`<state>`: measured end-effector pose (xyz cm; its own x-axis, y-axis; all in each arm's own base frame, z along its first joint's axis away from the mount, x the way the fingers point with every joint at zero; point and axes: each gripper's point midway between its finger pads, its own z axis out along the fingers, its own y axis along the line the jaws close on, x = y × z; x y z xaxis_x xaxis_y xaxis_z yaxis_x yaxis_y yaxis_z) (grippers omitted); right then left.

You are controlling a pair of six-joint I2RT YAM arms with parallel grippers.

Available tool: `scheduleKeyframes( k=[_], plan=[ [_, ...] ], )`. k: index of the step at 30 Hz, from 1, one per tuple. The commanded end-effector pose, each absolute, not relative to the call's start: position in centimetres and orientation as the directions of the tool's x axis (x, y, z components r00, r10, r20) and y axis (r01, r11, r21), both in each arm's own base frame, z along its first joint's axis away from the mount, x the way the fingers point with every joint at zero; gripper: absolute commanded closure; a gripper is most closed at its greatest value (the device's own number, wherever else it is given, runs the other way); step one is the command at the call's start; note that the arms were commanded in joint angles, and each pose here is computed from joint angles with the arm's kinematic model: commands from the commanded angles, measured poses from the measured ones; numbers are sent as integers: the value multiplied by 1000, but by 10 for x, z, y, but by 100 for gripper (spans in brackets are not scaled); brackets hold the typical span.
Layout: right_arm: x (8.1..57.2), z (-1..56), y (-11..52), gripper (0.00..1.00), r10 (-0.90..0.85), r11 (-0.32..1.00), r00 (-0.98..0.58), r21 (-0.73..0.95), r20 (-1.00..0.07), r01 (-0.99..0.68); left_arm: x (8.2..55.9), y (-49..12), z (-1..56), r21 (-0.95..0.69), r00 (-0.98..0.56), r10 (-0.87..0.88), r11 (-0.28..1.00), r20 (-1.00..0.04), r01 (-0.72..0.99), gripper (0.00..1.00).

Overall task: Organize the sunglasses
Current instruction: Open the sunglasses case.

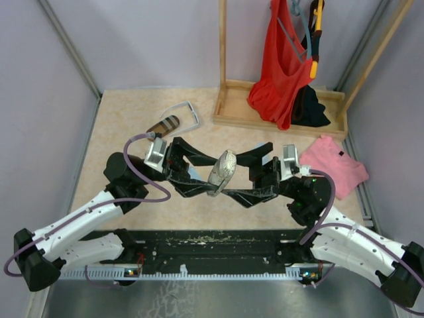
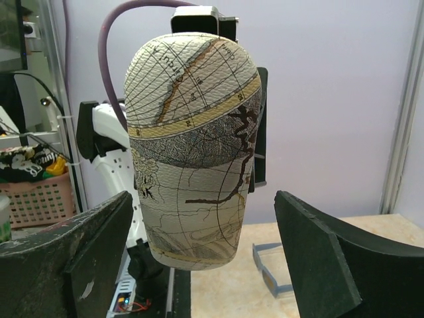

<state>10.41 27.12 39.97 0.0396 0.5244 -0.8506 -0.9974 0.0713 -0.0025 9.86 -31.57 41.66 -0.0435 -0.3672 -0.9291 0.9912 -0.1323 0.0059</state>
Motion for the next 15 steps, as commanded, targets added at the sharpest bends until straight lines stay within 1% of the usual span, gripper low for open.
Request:
scheduleKeyframes(
  k=[1, 12, 15],
  plan=[
    [94, 432, 263, 13, 591, 67, 92, -65, -802, -996, 92, -309, 442, 82, 16, -427, -138, -904, 987, 100],
    [96, 429, 270, 19, 590, 32, 47, -35, -806, -999, 94, -309, 441, 85, 24, -426, -125, -905, 989, 100],
    [96, 429, 271, 24, 589, 25, 40, -31, -807, -999, 95, -310, 441, 87, 27, -423, -123, -906, 989, 100]
  ],
)
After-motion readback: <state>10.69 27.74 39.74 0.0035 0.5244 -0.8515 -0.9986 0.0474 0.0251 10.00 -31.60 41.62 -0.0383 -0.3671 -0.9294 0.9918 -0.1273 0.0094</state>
